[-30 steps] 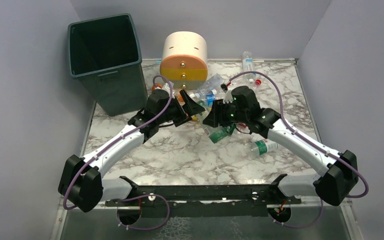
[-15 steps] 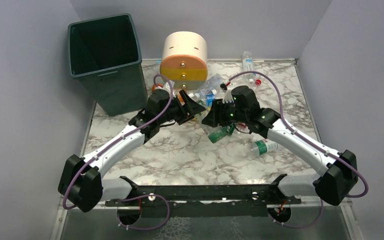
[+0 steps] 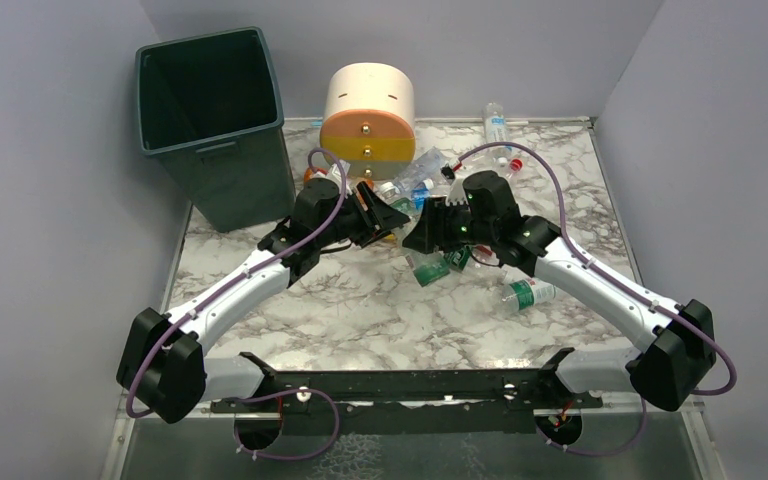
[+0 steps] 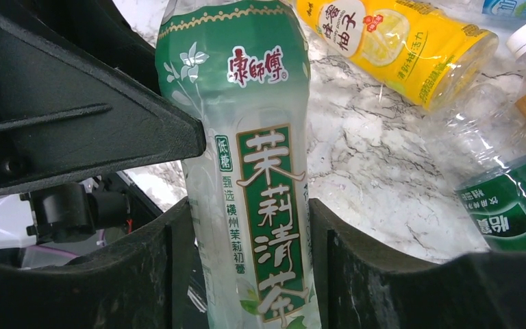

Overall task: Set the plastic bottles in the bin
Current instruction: Pick up the plastic bottle at the center of the board.

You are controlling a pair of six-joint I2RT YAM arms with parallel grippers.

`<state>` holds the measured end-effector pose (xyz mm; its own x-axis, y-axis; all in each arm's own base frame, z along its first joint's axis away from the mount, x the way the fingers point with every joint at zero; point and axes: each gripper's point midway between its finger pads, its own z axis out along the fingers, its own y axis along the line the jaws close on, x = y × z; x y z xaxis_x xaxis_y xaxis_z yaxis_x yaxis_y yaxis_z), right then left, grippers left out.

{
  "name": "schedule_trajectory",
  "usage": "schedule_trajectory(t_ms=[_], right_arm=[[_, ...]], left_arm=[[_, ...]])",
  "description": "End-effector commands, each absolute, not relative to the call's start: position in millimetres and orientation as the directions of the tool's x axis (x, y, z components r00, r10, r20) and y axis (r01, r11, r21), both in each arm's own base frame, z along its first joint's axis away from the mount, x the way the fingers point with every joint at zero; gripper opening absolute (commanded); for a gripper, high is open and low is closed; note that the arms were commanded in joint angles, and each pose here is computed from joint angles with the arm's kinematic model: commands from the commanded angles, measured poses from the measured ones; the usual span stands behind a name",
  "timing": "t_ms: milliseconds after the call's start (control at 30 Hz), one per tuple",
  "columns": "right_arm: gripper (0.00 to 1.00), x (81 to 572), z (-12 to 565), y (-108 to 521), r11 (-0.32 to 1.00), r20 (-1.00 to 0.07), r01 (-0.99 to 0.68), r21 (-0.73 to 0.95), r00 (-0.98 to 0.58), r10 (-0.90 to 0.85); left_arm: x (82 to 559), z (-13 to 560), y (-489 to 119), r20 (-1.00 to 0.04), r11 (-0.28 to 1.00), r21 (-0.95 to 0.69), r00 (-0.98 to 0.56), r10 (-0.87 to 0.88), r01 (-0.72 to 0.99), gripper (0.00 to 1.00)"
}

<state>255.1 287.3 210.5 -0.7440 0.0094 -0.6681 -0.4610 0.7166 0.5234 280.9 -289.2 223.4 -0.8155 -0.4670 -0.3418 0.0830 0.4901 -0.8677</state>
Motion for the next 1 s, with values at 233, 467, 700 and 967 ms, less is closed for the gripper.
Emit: schedule_trajectory(t_ms=[233,467,700,967], right_arm=[[0.73,252,220,291,0.692,-0.686,-0.486,0.534,-0.727,0.018],[0.77,252,218,287,0.706,-0.688,-0.474,0.526,-0.725,0.026],[0.79,250,217,288,0.697,-0.683,-0.477,0.536,-0.730,0.025],[0.81,251,225,283,0.710,-0.696,-0.474,0.521,-0.718,0.032]], left_arm=[[286,222,-289,-0.385,0.517,-0.849,-0.799,-0.463,0.109,0.37],[286,224,-288,-0.391,0.520,-0.847,-0.794,-0.466,0.113,0.36],[286,226,-287,-0.392,0.517,-0.848,-0.790,-0.470,0.113,0.36],[287,228,-286,-0.402,0.525,-0.843,-0.785,-0.471,0.117,0.36]])
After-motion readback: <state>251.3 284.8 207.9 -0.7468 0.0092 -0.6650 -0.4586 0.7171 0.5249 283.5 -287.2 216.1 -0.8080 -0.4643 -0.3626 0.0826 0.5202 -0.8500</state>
